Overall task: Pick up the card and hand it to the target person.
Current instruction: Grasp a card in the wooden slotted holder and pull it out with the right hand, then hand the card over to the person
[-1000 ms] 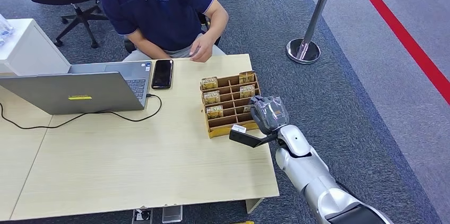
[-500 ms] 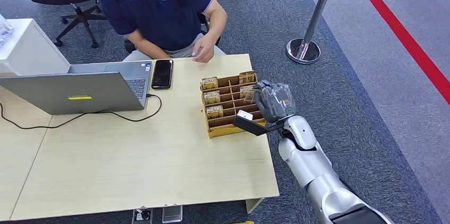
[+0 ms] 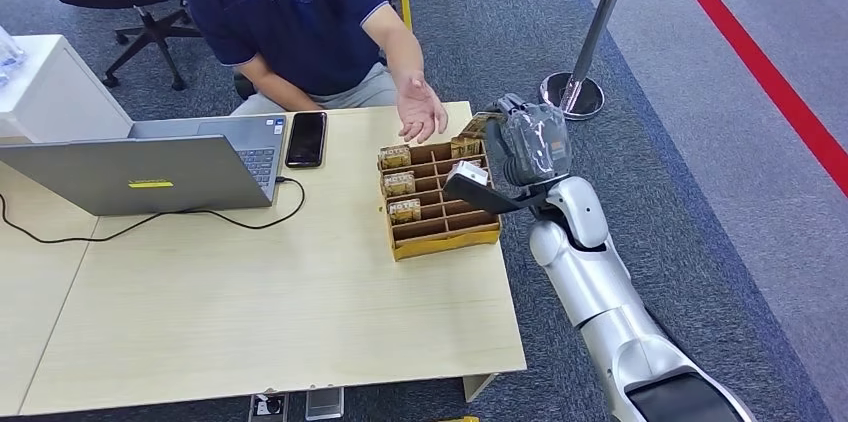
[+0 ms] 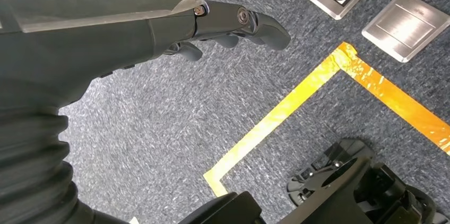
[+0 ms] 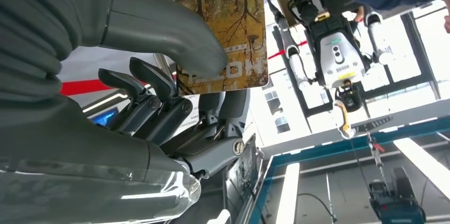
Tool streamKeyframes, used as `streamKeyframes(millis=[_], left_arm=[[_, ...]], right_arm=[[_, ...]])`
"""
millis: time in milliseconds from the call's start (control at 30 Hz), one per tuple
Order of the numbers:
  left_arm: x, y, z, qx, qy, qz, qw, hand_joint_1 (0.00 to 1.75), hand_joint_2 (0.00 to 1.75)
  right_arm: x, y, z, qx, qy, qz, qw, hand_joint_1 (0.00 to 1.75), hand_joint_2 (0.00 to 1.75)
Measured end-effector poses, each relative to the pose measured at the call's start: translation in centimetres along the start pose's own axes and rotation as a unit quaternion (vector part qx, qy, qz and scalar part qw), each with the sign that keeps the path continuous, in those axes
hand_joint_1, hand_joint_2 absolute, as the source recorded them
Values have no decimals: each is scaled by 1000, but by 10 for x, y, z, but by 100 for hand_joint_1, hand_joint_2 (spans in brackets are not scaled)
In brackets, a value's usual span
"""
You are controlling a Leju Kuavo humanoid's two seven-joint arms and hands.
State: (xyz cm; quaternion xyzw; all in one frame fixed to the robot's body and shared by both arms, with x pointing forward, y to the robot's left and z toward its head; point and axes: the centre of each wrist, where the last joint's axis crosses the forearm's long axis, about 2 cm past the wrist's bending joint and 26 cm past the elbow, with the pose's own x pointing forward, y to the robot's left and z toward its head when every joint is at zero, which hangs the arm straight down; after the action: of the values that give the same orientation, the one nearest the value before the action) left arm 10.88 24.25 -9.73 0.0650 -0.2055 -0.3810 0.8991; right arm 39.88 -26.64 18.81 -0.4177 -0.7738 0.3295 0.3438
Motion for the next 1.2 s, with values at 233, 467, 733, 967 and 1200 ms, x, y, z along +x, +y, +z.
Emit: streamKeyframes(millis=[233, 467, 733, 967, 1200], left_arm=[[3, 2, -1, -2, -1, -10, 1000, 0, 175], [5, 1, -1, -3, -2, -15, 1000, 0, 175], [7, 0, -1, -1, 2, -11, 1000, 0, 175], [6, -1, 0, 1, 9, -6, 1000, 0, 175], [6, 0, 0, 3, 6, -15, 1000, 0, 44]], right_arm=[[13, 7, -6, 1, -15, -25, 1000, 175, 175], [35, 26, -18, 22, -30, -60, 997, 175, 175], [61, 43, -30, 42, -44, -78, 995, 175, 175], [70, 47, -39, 42, -44, -90, 994, 131, 131], [68, 50, -36, 37, -35, -93, 994, 0, 0]])
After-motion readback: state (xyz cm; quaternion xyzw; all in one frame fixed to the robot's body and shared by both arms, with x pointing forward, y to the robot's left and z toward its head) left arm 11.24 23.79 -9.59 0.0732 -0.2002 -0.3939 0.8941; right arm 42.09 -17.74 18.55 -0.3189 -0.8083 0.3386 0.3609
